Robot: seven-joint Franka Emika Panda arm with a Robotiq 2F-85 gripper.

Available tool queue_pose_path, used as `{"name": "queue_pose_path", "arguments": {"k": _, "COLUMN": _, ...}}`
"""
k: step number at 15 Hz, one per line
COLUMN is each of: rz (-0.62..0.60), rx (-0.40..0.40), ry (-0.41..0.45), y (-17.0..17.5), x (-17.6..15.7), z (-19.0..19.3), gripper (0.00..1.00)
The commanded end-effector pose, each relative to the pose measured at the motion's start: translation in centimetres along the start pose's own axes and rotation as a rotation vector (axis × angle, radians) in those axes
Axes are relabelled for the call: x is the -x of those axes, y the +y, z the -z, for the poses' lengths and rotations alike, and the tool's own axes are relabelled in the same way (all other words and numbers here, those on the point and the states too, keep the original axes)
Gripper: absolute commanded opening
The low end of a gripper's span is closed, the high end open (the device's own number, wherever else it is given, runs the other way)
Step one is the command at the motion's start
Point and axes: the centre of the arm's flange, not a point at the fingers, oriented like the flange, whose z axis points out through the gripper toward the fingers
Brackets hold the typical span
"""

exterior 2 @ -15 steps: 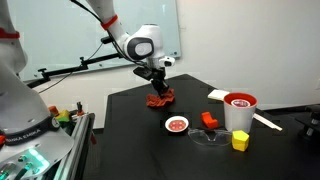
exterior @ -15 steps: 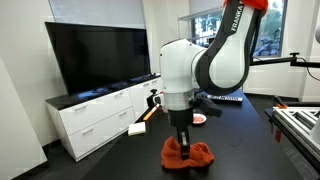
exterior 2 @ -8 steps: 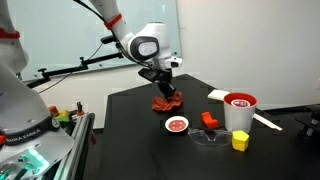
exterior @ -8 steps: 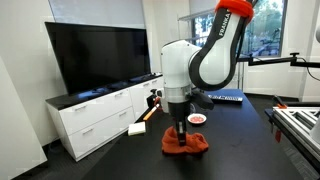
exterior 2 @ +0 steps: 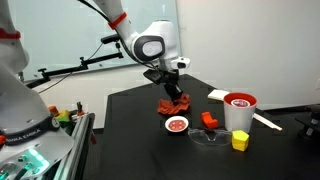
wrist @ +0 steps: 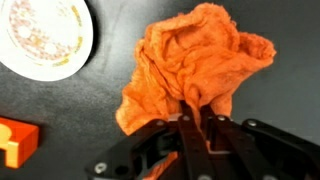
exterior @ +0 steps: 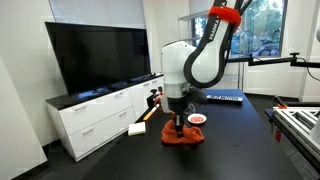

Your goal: Use the towel to clean the table, then put the papers on the plate

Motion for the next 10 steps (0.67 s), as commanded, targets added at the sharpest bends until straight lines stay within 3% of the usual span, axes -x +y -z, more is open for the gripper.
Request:
{"name": "queue_pose_path", "arguments": {"k": 1, "rz": 0.002, "rx": 0.011, "ry": 0.017, "y": 0.0, "x": -0.4, "z": 0.5, "gripper": 0.03}}
{"name": "queue_pose_path", "arguments": {"k": 2, "rz": -0.007, "rx": 0.012, "ry": 0.016, "y": 0.0, "x": -0.3, "z": 0.5, "gripper": 0.03}}
{"name": "queue_pose_path", "arguments": {"k": 3, "rz": -0.015, "rx": 0.010, "ry": 0.016, "y": 0.0, "x": -0.3, "z": 1.0, "gripper": 0.38}}
{"name": "queue_pose_path", "arguments": {"k": 4, "rz": -0.027, "rx": 0.009, "ry": 0.021, "y": -0.1, "x": -0.3, "z": 1.6, "gripper": 0.38}}
{"name": "queue_pose_path", "arguments": {"k": 10, "rz": -0.078, "rx": 0.022, "ry": 0.037, "y": -1.1, "x": -1.4, "z": 10.6, "gripper": 0.81}}
